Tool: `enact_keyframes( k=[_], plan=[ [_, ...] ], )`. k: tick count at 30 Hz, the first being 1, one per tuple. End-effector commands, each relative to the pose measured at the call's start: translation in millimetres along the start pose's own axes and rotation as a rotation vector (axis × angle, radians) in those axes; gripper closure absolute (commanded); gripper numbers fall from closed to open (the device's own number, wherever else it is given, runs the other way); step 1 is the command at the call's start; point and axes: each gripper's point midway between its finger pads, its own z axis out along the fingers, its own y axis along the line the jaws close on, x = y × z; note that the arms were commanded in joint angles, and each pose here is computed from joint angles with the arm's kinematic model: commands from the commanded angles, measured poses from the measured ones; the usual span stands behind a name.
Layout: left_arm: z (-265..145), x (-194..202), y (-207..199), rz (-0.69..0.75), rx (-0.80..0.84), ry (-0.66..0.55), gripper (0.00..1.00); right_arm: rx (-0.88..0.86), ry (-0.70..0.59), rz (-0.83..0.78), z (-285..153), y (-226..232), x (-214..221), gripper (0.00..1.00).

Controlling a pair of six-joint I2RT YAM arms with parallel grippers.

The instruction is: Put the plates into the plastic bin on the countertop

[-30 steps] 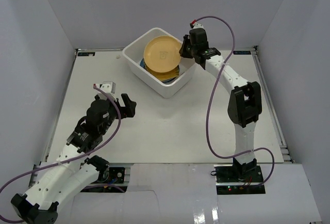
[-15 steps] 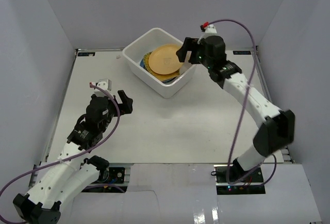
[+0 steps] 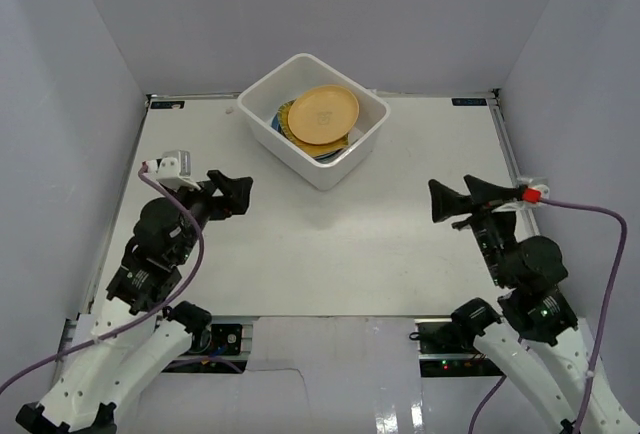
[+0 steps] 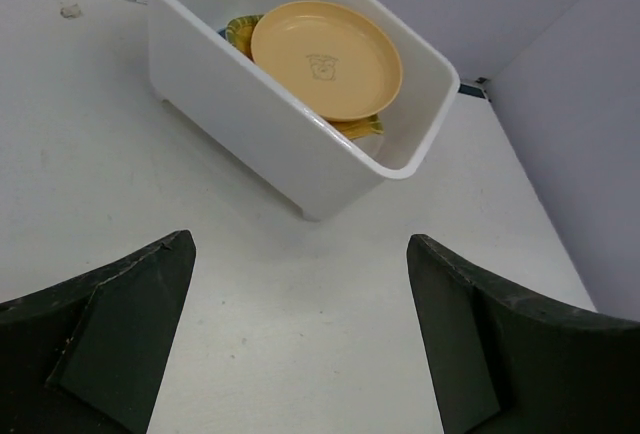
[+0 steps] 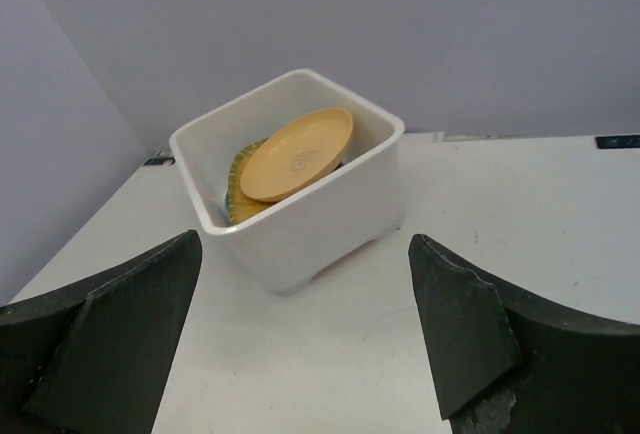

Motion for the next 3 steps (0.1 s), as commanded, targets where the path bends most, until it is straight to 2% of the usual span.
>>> enact_keyframes(
  k=[1, 3],
  plan=[
    [-8, -5, -8, -0.026, 0.058, -0.04, 0.02, 0.123, -0.055, -0.05, -21, -30, -7, 0.1],
    [-6, 6, -5, -0.035, 0.057, -0.015, 0.02, 0.109, -0.056, -0.038, -23, -28, -3, 0.1]
  ],
)
